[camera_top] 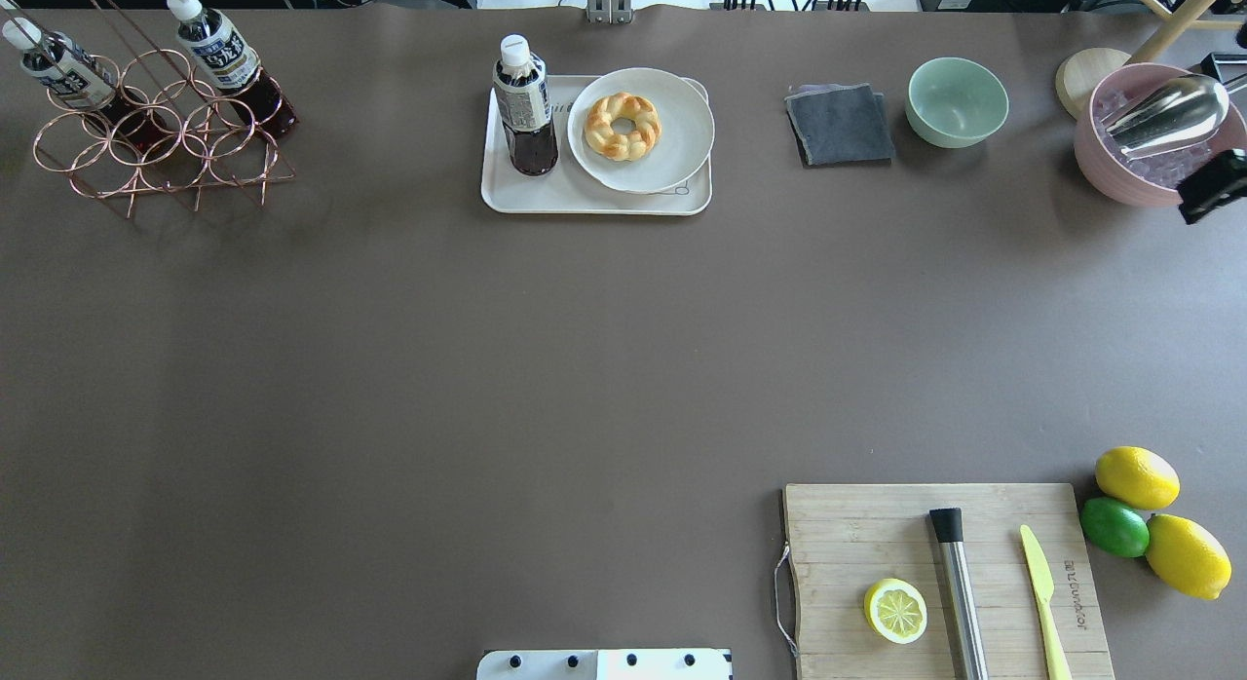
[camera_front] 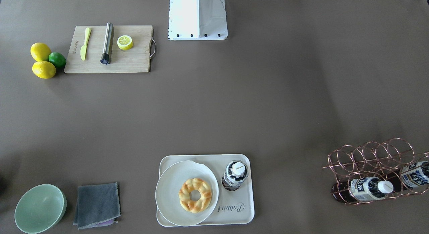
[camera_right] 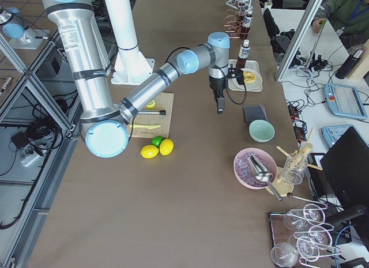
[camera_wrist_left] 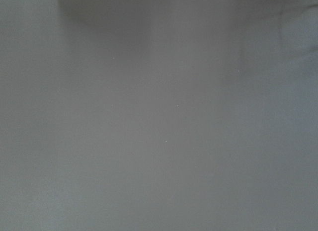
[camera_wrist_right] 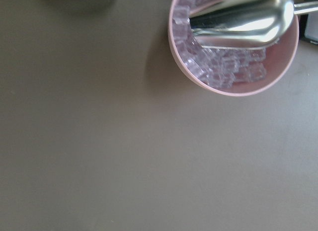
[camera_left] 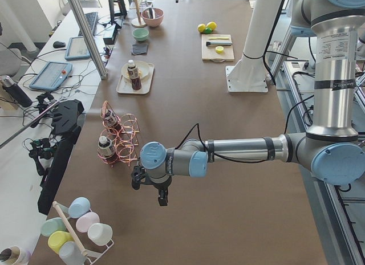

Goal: Place tea on tray

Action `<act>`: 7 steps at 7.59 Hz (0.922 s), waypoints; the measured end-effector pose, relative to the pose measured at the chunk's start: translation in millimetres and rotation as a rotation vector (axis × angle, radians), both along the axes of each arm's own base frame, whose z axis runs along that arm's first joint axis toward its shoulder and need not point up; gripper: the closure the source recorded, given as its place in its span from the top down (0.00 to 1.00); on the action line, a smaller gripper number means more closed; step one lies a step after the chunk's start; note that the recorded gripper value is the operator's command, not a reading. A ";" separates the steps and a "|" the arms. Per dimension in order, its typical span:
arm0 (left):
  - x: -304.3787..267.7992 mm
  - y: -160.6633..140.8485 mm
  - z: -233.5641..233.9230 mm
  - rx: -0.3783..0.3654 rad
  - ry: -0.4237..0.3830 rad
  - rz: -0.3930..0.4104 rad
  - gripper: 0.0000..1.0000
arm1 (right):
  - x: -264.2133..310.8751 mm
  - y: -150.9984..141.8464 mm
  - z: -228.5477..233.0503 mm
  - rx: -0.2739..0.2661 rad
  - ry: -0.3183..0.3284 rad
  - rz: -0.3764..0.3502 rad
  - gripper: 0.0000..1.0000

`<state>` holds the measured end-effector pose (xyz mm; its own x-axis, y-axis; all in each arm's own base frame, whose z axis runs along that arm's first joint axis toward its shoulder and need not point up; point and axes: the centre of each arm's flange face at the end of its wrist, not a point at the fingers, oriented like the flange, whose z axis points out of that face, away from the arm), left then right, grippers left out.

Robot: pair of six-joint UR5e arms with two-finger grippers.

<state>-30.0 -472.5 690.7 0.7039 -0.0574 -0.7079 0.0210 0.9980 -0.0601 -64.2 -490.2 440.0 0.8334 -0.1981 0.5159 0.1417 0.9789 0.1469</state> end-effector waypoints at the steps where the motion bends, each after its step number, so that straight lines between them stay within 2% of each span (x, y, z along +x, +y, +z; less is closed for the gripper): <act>1: 0.1 0.2 -0.2 0.000 0.000 0.000 0.99 | 47.9 16.1 59.1 -0.028 -0.005 -0.080 1.00; 2: 0.1 1.0 0.4 -0.001 0.000 0.000 0.99 | 85.4 32.4 110.7 -0.072 -0.020 -0.111 1.00; 4: 0.6 1.5 0.8 -0.002 0.000 0.002 0.99 | 129.9 56.7 178.5 -0.172 -0.037 -0.079 1.00; 7: 1.0 2.5 4.4 -0.010 -0.003 0.002 0.99 | 153.5 71.6 204.5 -0.222 -0.033 -0.032 1.00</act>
